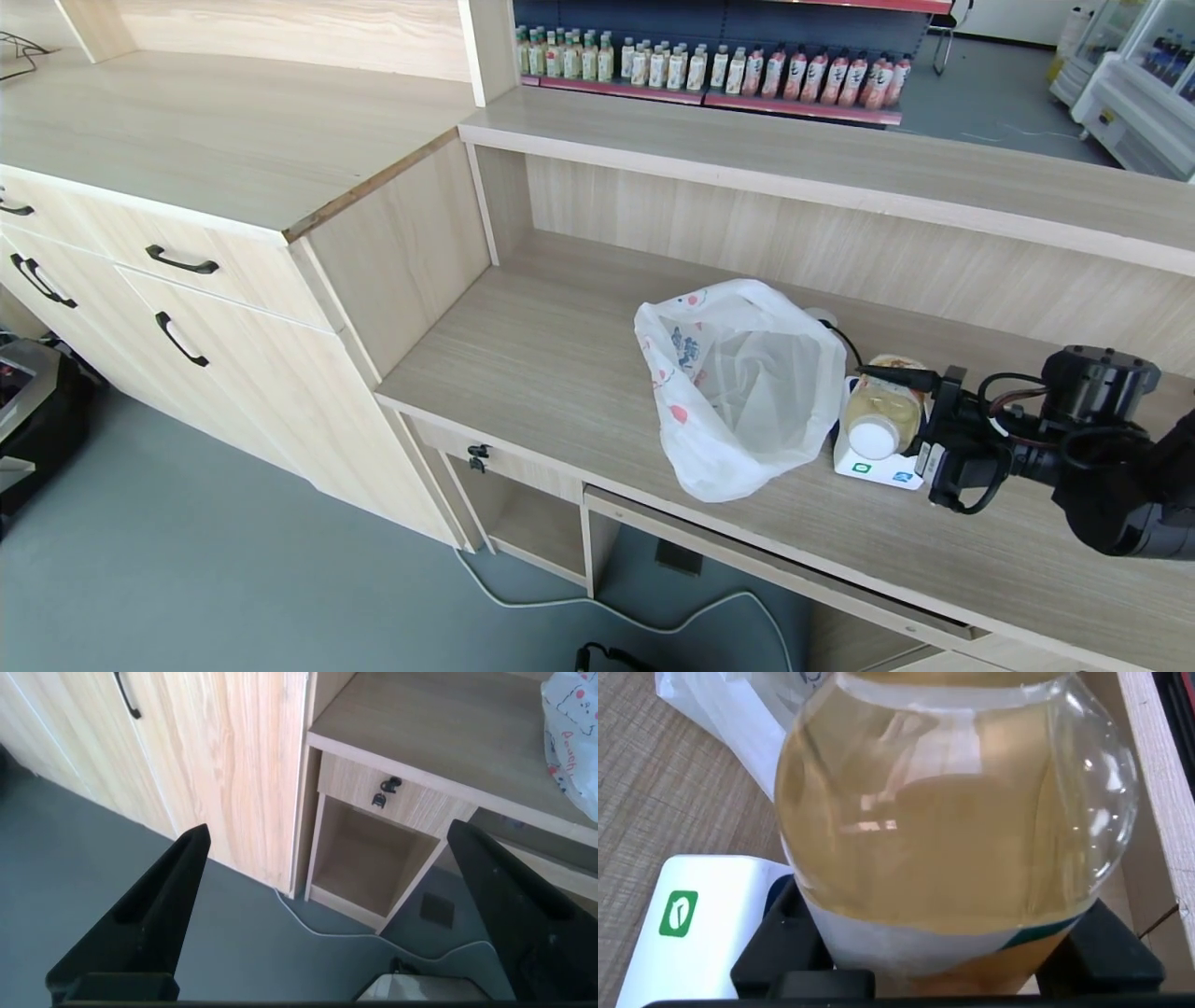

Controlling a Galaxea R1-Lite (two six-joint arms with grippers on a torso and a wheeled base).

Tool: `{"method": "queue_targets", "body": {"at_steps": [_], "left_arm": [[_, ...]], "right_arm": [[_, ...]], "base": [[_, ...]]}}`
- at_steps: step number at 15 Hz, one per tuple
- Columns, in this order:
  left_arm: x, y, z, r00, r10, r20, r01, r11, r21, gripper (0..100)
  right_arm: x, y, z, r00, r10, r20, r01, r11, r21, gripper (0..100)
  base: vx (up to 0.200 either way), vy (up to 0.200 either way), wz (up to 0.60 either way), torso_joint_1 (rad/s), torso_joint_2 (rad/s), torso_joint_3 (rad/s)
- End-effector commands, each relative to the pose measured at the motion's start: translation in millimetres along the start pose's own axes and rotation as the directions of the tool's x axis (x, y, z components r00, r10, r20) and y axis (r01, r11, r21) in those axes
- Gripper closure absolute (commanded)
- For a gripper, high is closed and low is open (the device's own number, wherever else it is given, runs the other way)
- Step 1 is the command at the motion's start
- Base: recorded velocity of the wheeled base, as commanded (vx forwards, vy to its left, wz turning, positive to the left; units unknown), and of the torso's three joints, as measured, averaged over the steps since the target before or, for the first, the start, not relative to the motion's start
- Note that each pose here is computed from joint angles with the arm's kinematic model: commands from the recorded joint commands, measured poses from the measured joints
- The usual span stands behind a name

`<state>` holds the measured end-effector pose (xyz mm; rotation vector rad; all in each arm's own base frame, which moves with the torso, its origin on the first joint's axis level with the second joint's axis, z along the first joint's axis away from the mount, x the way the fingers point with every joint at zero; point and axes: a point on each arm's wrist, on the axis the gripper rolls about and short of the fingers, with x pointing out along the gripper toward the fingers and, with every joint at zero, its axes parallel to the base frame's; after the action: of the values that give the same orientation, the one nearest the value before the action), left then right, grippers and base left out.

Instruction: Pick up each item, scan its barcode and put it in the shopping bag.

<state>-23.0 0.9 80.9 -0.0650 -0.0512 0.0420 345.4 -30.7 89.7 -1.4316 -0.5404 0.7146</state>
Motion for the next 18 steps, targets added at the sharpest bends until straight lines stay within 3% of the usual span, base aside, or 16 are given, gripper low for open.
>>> {"method": "queue_targets", "body": {"at_steps": [1,4,5,6,7,8,10,11,13,16,17,18], "left_arm": [[0,0.0,0.0,1.0,0.001,0.001,-0.001,1.0,0.0,0],[0,0.0,0.0,1.0,0.001,0.001,-0.001,1.0,0.0,0],[0,0.0,0.0,1.0,0.001,0.001,-0.001,1.0,0.0,0],[0,0.0,0.0,1.0,0.001,0.001,-0.001,1.0,0.0,0],[0,0.0,0.0,1.0,0.001,0.001,-0.001,1.0,0.0,0],[0,0.0,0.0,1.0,0.001,0.001,-0.001,1.0,0.0,0],[0,0.0,0.0,1.0,0.001,0.001,-0.001,1.0,0.0,0],[0,0.0,0.0,1.0,0.001,0.001,-0.001,1.0,0.0,0],[0,0.0,0.0,1.0,0.001,0.001,-0.001,1.0,0.0,0],[0,0.0,0.0,1.0,0.001,0.001,-0.001,1.0,0.0,0],[0,0.0,0.0,1.0,0.001,0.001,-0.001,1.0,0.0,0],[0,0.0,0.0,1.0,0.001,0.001,-0.001,1.0,0.0,0]], "right_arm": [[0,-9,-1,1.0,-0.019,-0.001,0.019,1.0,0.016,100],[-22,-70,24,0.992,-0.127,-0.025,0.129,0.982,0.135,100],[-39,-92,37,0.982,-0.173,-0.076,0.185,0.963,0.193,100],[-64,-116,48,0.947,-0.248,-0.203,0.296,0.92,0.257,100],[-85,-134,57,0.888,-0.315,-0.336,0.426,0.839,0.339,100],[-104,-146,67,0.799,-0.367,-0.476,0.571,0.711,0.41,100],[-127,-149,83,0.628,-0.375,-0.682,0.763,0.469,0.444,100],[-136,-142,86,0.564,-0.346,-0.749,0.809,0.415,0.417,100],[-156,-132,95,0.436,-0.325,-0.839,0.875,0.372,0.311,100],[-165,-123,113,0.325,-0.314,-0.892,0.919,0.325,0.221,100],[-165,-122,115,0.304,-0.309,-0.901,0.926,0.319,0.203,100],[-164,-121,116,0.311,-0.306,-0.9,0.924,0.32,0.21,100]], "base": [[0.0,0.0,0.0,0.0,0.0,0.0],[0.0,0.0,0.0,0.0,0.0,0.0],[0.0,0.0,0.0,0.0,0.0,0.0],[0.0,0.0,0.0,0.0,0.0,0.0],[0.0,0.0,0.0,0.0,0.0,0.0],[0.0,0.0,0.0,0.0,0.0,0.0],[0.0,0.0,0.0,0.0,0.0,0.0],[0.0,0.0,0.0,0.0,0.0,0.0],[0.0,0.0,0.0,0.0,0.0,0.0],[0.0,0.0,0.0,0.0,0.0,0.0],[0.0,0.0,0.0,0.0,0.0,0.0],[0.0,0.0,0.0,0.0,0.0,0.0]]}}
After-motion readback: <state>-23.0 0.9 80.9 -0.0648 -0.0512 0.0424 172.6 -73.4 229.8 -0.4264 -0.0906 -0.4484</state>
